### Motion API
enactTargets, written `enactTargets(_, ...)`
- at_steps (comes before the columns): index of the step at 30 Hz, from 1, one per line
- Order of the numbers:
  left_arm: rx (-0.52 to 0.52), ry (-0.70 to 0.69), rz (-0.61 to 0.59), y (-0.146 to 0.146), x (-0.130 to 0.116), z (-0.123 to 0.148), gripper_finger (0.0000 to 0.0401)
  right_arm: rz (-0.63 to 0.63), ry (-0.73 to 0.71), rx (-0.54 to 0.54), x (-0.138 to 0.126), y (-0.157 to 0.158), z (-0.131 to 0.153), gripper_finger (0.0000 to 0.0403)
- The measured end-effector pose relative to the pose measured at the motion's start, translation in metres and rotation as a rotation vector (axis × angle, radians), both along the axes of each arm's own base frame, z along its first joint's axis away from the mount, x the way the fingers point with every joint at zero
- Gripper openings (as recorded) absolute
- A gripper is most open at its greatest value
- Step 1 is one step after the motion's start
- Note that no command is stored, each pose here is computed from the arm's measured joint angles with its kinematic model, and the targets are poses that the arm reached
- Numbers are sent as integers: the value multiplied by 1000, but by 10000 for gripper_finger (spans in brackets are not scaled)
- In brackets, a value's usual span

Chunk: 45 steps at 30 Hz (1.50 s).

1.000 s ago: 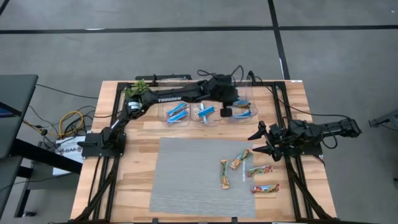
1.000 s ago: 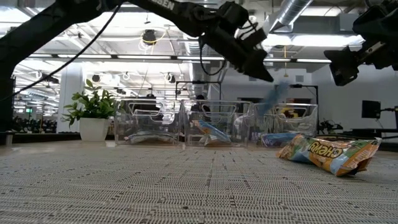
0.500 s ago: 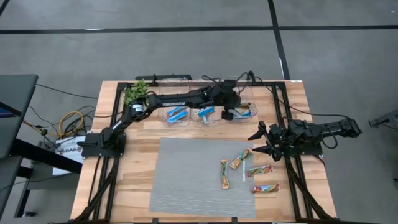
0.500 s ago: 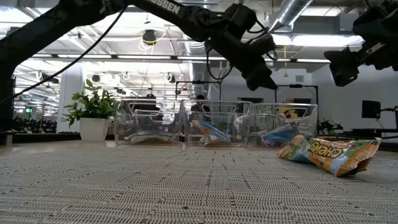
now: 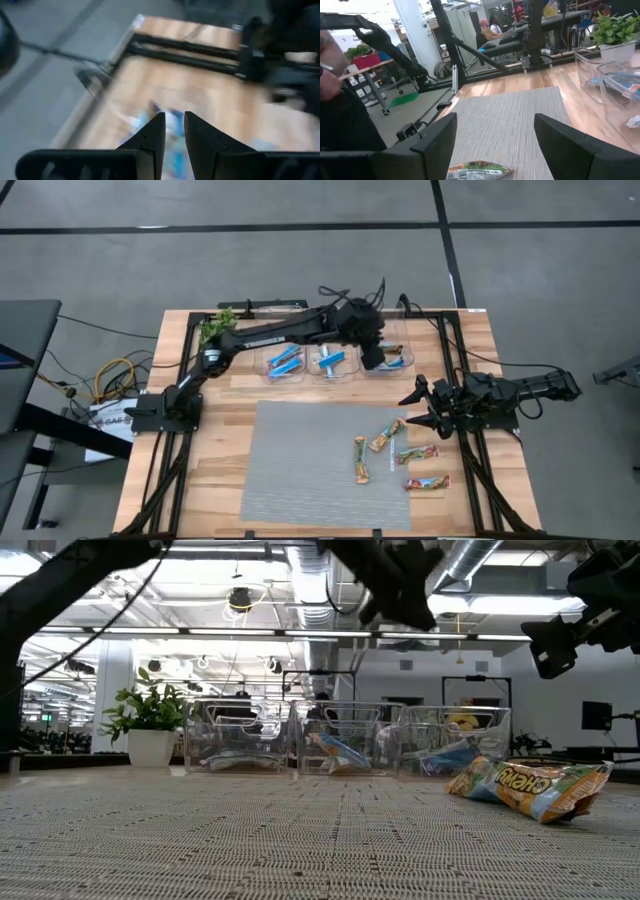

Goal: Pick and place Granola Bars by type
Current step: Put the orange granola bar into the middle transparent bin

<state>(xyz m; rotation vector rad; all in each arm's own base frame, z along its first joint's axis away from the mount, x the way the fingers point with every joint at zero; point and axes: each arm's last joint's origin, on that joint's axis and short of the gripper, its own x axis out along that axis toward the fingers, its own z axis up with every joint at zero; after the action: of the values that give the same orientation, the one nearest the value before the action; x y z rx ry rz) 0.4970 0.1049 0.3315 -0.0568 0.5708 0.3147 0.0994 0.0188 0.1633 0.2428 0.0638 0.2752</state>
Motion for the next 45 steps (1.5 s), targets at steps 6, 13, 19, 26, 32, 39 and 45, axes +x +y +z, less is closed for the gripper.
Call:
enactTargets(6, -215, 30, -28, -46, -15, 19, 63, -1, -1, 0, 0, 0, 0, 260)
enactTargets(13, -417, 120, -82, -114, -22, 16, 63, -1, 0, 0, 0, 0, 0, 260)
enactTargets(19, -468, 219, -37, -170, -33, 9, 63, 0, 0, 0, 0, 0, 0, 260)
enactTargets(26, -447, 238, -43, -221, -45, 7, 63, 0, 0, 0, 0, 0, 0, 260)
enactTargets(32, -358, 257, -153, -238, -50, 7, 63, 0, 0, 0, 0, 0, 0, 260)
enactTargets(39, 102, 366, -637, -253, -58, 4, 63, 0, 0, 0, 0, 0, 0, 260)
enactTargets(45, 500, 458, -1020, -253, -64, 0, 63, 0, 0, 0, 0, 0, 0, 260)
